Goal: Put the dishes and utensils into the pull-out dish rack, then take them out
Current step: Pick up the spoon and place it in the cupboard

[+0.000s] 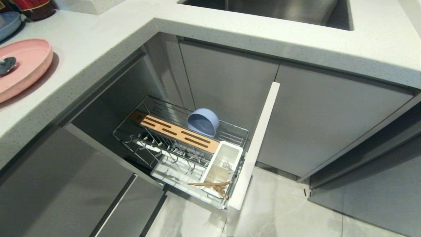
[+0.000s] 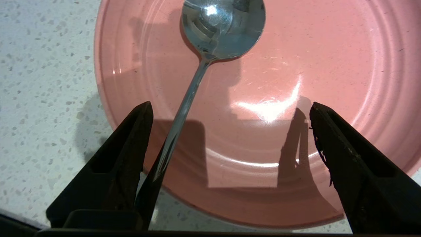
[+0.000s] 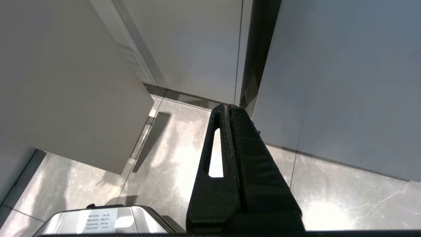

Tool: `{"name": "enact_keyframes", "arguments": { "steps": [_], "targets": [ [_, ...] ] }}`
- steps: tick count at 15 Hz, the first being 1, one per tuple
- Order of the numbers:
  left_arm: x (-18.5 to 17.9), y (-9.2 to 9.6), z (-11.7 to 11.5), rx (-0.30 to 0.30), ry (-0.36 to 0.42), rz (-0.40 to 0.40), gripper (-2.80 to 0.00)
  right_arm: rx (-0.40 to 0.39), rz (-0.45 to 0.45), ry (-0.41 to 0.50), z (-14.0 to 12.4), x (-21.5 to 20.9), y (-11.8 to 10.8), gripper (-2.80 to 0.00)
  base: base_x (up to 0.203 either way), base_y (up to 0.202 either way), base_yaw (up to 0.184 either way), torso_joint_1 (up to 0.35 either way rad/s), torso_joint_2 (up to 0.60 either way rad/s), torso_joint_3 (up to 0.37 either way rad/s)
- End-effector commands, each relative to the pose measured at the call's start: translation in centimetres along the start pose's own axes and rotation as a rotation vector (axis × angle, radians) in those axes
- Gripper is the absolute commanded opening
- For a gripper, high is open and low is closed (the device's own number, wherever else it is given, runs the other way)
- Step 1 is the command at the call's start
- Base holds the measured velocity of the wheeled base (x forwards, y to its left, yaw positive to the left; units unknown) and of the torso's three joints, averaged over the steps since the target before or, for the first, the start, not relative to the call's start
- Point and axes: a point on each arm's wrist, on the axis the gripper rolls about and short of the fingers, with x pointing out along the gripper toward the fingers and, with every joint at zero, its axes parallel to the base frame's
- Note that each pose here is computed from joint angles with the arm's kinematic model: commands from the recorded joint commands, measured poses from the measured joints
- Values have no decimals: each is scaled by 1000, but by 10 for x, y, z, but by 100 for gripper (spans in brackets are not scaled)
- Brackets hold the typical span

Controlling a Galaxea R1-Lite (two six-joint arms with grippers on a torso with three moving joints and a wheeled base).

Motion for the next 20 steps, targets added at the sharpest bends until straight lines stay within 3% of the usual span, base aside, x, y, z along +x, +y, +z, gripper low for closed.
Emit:
{"name": "enact_keyframes", "arguments": {
  "steps": [1,4,5,6,20],
  "targets": [
    [1,0,-1,-1,2,-10,0,1,0,-5,0,0,0,-280,0,0,0,0,0,0],
    [2,-1,-1,-1,3,-12,0,1,0,-5,0,0,0,-280,0,0,0,0,0,0],
    [2,-1,-1,-1,4,-11,-48,1,0,-5,0,0,0,-280,0,0,0,0,0,0],
    [2,-1,-1,-1,4,-11,-280,1,0,-5,0,0,0,-280,0,0,0,0,0,0],
    [-4,-5,5,3,-15,-10,-280,1,-1,-5,0,0,0,-280,0,0,0,0,0,0]
  ]
}}
